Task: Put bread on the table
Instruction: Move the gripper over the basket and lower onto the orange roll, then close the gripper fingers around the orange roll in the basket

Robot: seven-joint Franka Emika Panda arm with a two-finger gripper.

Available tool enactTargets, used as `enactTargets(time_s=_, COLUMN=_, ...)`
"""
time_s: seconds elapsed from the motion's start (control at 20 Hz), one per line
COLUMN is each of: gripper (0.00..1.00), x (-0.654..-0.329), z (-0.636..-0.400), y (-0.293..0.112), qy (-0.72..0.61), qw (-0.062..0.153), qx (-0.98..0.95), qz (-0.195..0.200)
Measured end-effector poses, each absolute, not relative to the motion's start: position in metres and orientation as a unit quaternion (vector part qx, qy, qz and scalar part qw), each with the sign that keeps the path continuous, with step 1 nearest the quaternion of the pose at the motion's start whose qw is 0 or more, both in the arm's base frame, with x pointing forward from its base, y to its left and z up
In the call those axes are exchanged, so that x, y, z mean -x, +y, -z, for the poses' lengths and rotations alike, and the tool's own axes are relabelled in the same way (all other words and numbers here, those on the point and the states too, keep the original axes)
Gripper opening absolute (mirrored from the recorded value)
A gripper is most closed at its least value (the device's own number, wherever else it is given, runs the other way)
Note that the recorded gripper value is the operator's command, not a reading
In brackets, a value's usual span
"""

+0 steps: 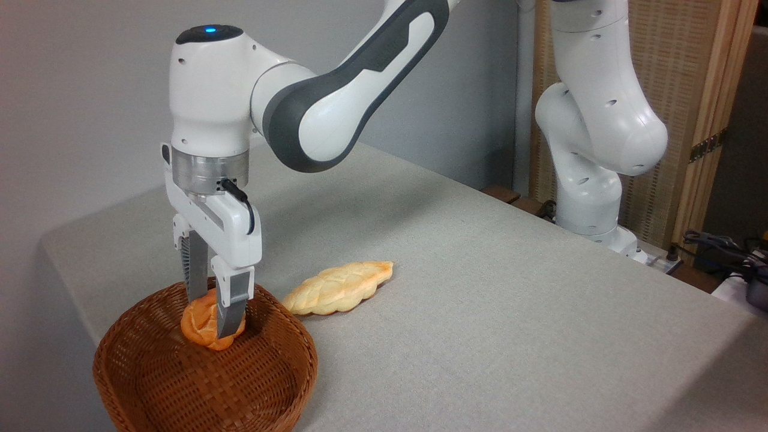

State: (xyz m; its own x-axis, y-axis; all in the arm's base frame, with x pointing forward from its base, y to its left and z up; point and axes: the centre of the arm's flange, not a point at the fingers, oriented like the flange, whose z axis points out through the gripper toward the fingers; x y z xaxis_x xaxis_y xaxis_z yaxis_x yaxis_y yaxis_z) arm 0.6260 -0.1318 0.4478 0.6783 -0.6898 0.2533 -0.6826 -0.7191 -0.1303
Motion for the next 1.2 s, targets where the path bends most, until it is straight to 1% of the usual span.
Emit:
enactTargets(time_s=0.15, gripper=1.0, x=-0.627, z=-0.437, y=-0.136, qy=0.377, qw=0.011, qx=0.916, qz=0.135)
enactTargets(time_s=0.2, gripper=0.98, x=-0.627, z=-0.434, y=-0.137, qy=0.378, qw=0.01, qx=0.916, qz=0.133)
enactTargets(time_s=0.25, gripper=0.92, x=-0.628, z=-0.431, y=-0.137, qy=0.379, qw=0.01, qx=0.916, qz=0.13)
enactTargets(time_s=0.4, gripper=0.58, x=-0.628, z=-0.428, y=-0.138, qy=0.379, qw=0.009, qx=0.916, qz=0.129)
enactTargets(time_s=0.45, gripper=0.51, x=-0.628, z=-0.428, y=-0.138, qy=0.379, qw=0.009, qx=0.916, qz=0.129)
enactTargets(time_s=0.6, gripper=0.45, x=-0.628, z=-0.428, y=-0.139, qy=0.38, qw=0.009, qx=0.916, qz=0.129)
enactTargets(time_s=0.75, gripper=0.36, x=-0.628, z=-0.427, y=-0.14, qy=0.38, qw=0.009, qx=0.916, qz=0.128)
enactTargets(time_s=0.95, gripper=0.29, x=-0.627, z=-0.426, y=-0.142, qy=0.382, qw=0.008, qx=0.915, qz=0.127)
enactTargets(time_s=1.2, gripper=0.29, x=-0.627, z=-0.426, y=-0.142, qy=0.382, qw=0.008, qx=0.915, qz=0.127)
